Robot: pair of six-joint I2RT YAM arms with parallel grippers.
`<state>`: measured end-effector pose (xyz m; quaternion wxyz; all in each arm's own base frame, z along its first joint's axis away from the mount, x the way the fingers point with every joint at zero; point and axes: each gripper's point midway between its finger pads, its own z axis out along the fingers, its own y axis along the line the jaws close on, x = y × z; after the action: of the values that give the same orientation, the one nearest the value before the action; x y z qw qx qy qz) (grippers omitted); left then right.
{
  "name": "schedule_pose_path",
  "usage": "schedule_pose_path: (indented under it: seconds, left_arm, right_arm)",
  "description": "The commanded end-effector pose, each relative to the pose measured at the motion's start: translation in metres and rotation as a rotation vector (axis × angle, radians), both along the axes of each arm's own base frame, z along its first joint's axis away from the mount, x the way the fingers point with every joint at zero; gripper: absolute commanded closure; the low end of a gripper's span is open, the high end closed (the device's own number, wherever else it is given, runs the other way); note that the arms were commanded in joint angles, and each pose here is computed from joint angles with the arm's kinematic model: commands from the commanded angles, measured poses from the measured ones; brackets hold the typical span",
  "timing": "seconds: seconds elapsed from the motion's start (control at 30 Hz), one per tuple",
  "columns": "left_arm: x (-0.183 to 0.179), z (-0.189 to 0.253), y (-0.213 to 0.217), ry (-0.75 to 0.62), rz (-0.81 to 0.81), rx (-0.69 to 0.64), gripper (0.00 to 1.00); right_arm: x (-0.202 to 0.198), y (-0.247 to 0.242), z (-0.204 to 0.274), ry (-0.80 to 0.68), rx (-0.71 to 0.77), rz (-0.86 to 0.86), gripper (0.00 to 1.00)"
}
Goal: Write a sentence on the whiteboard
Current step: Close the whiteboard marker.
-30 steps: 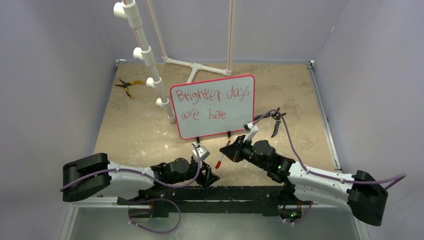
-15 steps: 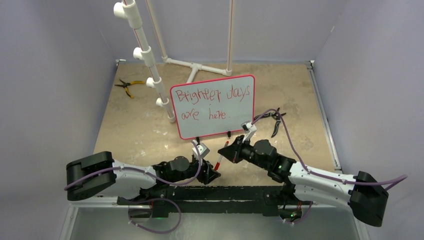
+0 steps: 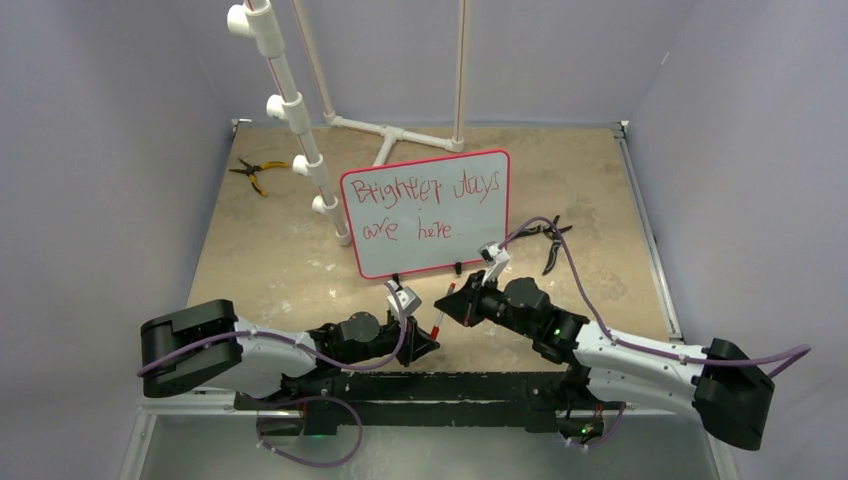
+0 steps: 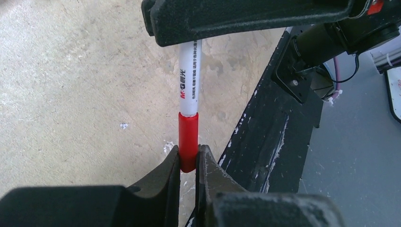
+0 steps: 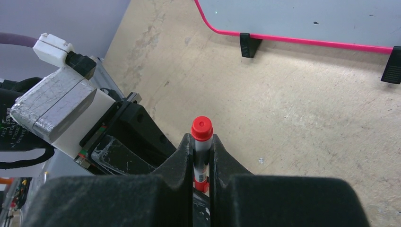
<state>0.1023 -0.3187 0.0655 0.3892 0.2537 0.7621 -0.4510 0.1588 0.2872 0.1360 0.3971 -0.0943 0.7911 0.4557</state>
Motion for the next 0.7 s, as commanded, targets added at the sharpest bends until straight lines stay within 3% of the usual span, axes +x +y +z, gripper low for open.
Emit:
schedule_pose_path:
  seconds: [0.0, 0.67]
  left_arm:
    - [0.009, 0.028, -0.011, -0.036, 0.022, -0.106, 1.00]
    - [0.033, 0.070, -0.007, -0.152, 0.034, -0.173, 1.00]
  right_arm:
    - [0.001, 0.007, 0.008, -0.023, -0.003, 0.025, 1.00]
    - [-0.051, 0.007, -0.059, 0.215, -0.140, 0.244, 1.00]
